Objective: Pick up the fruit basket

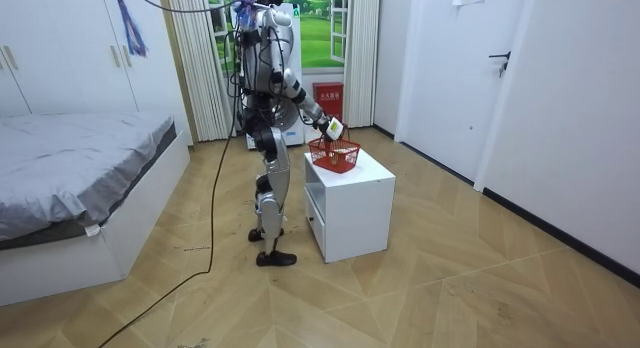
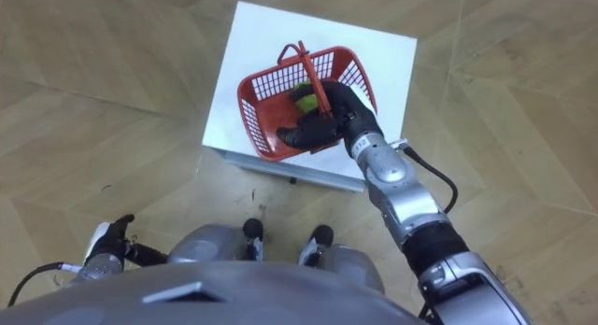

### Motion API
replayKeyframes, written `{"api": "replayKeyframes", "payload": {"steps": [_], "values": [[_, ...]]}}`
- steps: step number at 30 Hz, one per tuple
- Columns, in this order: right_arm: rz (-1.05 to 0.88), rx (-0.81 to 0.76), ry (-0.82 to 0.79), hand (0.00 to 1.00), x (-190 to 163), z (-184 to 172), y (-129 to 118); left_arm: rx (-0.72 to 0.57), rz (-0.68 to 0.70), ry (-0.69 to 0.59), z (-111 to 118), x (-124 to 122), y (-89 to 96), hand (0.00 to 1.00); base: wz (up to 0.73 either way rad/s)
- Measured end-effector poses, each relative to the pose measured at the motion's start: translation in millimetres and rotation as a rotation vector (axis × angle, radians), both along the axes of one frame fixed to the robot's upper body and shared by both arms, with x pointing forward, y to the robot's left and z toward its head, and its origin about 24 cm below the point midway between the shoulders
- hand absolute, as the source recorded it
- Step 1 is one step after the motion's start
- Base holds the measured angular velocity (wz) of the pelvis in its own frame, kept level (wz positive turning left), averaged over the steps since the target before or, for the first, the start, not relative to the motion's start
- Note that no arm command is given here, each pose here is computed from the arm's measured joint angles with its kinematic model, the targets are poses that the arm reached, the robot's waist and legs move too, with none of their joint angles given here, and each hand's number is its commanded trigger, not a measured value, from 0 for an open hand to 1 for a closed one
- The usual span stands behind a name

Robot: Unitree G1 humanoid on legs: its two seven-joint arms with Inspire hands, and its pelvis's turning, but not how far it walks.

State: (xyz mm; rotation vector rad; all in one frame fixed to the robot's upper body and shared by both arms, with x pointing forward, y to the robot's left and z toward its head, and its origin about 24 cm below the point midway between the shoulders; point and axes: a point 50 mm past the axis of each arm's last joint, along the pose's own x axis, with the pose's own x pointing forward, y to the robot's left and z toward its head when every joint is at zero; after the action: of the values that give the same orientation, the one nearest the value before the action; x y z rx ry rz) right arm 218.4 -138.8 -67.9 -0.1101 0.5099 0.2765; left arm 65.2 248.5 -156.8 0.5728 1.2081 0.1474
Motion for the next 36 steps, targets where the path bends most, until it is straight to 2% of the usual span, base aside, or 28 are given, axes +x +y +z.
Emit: {"api": "replayKeyframes", "payload": {"steps": [17,24,29,31,36], "values": [[-0.017,0.006,0.002,0.00,-2,-1,-1,-0.019,0.050,-0.017,-2,0,-9.3,0.00,-0.01],[-0.087,0.002,-0.064,0.00,-6,8,-7,-0.032,0.057,-0.024,-3,-1,-12.6,0.00,-0.03],[-0.156,-0.032,-0.072,0.00,-10,6,-19,-0.040,0.064,-0.036,-3,-4,-12.6,0.00,-0.11],[-0.242,-0.038,-0.060,0.00,-15,3,-33,-0.045,0.072,-0.038,-3,-7,-12.5,0.00,-0.13],[-0.356,-0.056,-0.037,0.00,-26,-1,-51,-0.041,0.125,-0.025,-3,-18,-7.9,0.00,-0.09]]}}
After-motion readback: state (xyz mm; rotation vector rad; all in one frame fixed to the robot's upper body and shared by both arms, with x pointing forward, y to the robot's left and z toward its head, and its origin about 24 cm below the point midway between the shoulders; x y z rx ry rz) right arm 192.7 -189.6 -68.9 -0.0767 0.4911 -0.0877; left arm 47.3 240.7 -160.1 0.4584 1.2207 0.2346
